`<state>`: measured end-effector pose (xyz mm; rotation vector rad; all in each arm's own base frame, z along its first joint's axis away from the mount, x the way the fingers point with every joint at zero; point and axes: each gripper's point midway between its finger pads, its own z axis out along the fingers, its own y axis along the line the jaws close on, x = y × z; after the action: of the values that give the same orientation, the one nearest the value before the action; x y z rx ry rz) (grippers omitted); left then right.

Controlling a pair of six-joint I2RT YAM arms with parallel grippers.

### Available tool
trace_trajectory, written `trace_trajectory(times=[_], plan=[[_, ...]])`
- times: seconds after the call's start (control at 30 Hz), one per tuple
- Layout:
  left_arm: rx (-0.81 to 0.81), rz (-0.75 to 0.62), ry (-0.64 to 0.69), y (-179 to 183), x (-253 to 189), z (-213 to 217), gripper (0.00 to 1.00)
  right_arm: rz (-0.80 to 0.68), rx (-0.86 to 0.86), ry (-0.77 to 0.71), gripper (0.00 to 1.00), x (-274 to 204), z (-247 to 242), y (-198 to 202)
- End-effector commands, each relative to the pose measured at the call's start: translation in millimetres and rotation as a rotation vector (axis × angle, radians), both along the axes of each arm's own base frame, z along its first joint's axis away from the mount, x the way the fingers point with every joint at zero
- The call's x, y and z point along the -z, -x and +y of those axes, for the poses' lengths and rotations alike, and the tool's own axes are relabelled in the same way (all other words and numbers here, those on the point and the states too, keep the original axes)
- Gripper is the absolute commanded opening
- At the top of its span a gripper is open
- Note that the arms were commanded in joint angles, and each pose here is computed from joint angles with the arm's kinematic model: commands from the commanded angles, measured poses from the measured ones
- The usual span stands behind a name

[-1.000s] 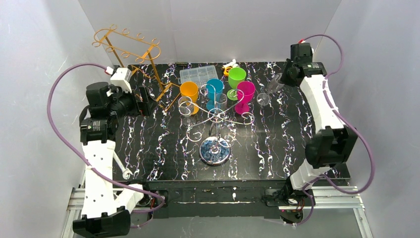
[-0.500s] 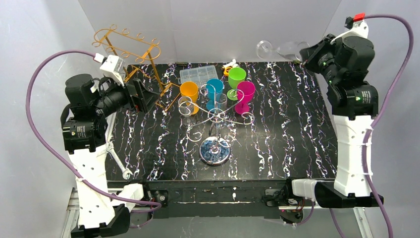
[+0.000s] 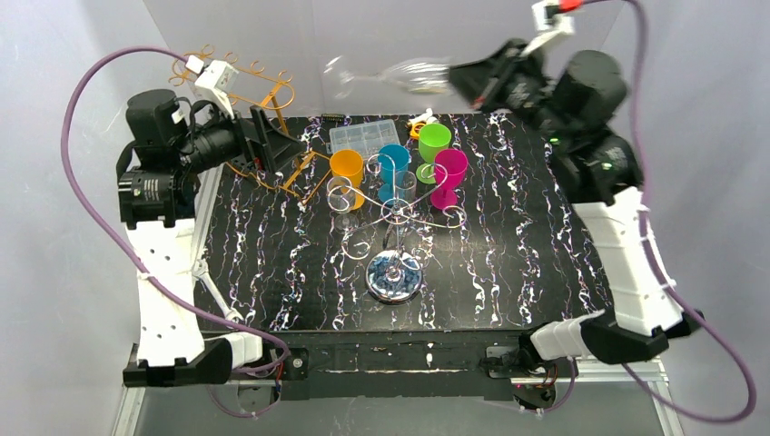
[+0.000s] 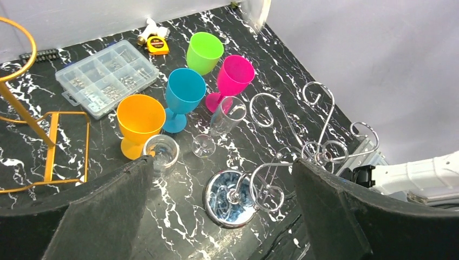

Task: Place the wine glass upside down on the wine glass rack
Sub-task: Turn the wine glass upside down at the wine rack.

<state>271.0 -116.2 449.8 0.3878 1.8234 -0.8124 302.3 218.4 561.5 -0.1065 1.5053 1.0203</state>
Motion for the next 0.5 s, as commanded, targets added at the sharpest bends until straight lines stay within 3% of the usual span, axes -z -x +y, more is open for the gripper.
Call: trace_trajectory(times=[0.0,0.27,0.47], plan=[[0.033,-0.040,0.010,0.4,-17.3,-7.4,0.99,-0.094,-0.035,0.025,0.01,-22.8,44.8,18.2],[0.021,-0.074,-0.049,13.5,-1.7,-2.6,0.99,-0.102,-0.050,0.059,0.01,-18.4,68.7,19.9],[0.004,-0.052,-0.098,3.2,22.1,3.7,0.99,-0.102,-0.112,0.101,0.01,-6.0,103.0,42.4]])
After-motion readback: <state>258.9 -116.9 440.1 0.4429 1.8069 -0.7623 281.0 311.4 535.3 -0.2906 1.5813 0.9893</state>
